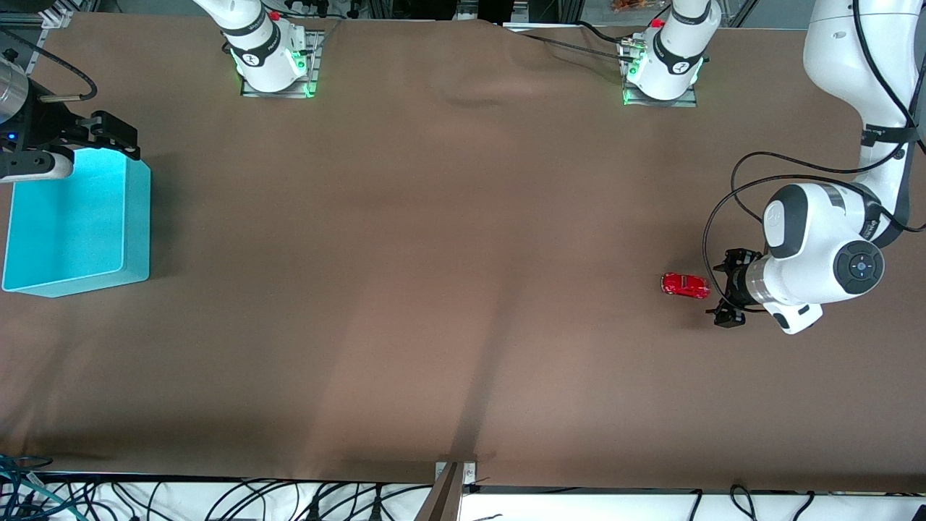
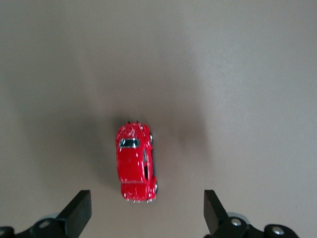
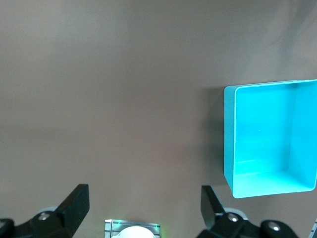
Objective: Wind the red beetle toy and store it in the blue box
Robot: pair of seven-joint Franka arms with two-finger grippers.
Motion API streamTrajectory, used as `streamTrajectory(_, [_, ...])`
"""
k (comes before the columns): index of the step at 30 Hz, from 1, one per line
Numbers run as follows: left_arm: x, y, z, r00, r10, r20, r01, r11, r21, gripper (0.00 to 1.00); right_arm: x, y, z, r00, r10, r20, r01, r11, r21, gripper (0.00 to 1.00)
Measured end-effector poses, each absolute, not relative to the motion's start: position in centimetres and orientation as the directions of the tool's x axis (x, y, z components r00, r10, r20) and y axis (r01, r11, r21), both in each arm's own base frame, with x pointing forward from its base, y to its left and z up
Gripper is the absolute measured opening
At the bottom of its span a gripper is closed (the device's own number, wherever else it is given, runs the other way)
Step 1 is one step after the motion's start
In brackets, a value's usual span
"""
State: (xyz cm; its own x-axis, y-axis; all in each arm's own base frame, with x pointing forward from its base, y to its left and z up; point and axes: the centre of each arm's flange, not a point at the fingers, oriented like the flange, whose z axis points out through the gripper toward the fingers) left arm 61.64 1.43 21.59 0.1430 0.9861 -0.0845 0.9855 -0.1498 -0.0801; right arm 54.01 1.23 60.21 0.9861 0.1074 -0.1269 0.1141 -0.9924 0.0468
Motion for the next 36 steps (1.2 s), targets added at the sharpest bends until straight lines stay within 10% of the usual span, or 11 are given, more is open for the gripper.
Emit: streamTrajectory(36, [59.7, 0.9, 19.3, 0.087, 0.993, -0.078, 0.990, -0.095, -0.100, 1.00, 54.0, 1.2, 60.2, 0.986, 0.107, -0.127, 0.114, -0.992, 0.047, 1.00])
